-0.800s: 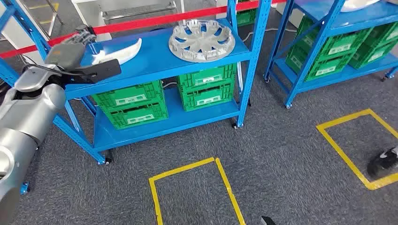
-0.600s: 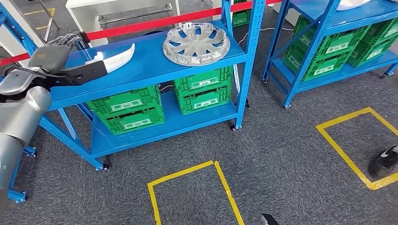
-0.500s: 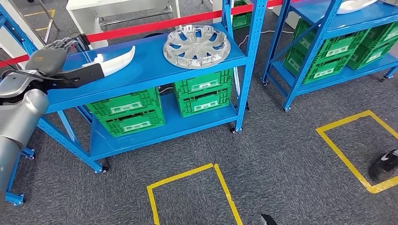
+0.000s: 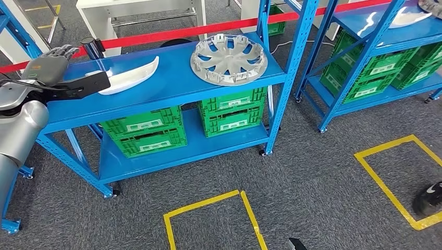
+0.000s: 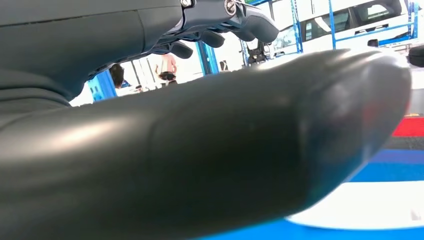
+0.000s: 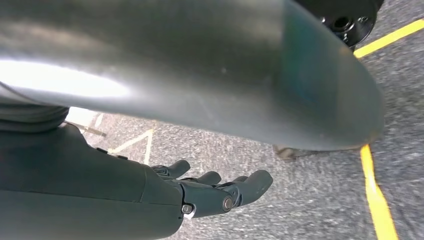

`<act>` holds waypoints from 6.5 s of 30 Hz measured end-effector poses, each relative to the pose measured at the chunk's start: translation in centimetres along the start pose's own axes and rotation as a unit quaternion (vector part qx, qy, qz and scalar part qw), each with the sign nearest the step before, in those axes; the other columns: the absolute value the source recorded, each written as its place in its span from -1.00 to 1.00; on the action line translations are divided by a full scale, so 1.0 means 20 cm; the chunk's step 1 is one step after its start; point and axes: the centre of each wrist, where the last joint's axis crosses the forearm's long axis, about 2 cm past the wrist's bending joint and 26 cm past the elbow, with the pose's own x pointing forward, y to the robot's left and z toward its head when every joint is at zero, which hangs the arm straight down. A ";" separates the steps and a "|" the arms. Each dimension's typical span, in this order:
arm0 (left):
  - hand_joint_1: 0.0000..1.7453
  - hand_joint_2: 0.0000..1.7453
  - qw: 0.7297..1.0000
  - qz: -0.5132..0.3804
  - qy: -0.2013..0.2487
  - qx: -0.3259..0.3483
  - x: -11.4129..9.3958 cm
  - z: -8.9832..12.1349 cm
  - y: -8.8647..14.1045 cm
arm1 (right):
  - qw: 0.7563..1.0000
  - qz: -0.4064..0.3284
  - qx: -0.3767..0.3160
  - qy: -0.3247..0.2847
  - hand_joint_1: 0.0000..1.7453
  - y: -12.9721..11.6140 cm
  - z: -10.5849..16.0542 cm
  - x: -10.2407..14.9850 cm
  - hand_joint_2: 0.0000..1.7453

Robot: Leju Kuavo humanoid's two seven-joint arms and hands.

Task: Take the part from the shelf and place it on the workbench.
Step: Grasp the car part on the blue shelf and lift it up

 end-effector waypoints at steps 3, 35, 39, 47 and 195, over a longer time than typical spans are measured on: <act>-1.00 -1.00 1.000 -0.001 0.004 -0.001 0.00 0.00 0.00 | 1.000 0.000 0.000 0.001 -1.00 0.00 0.00 0.00 -1.00; -1.00 -1.00 0.988 0.020 0.111 -0.104 -0.27 0.14 -0.46 | 1.000 0.004 0.003 0.003 -1.00 -0.01 0.00 -0.01 -1.00; -1.00 -1.00 0.987 0.020 0.117 -0.105 -0.30 0.15 -0.47 | 1.000 0.004 0.004 0.003 -1.00 -0.01 0.00 0.00 -1.00; -1.00 -1.00 0.985 0.020 0.127 -0.113 -0.35 0.18 -0.51 | 1.000 0.008 0.004 0.005 -1.00 -0.01 0.00 0.00 -1.00; 1.00 1.00 0.982 -0.053 -0.176 -0.037 0.45 0.30 -1.11 | 0.999 -0.044 -0.005 -0.004 -1.00 -0.03 0.00 -0.01 -1.00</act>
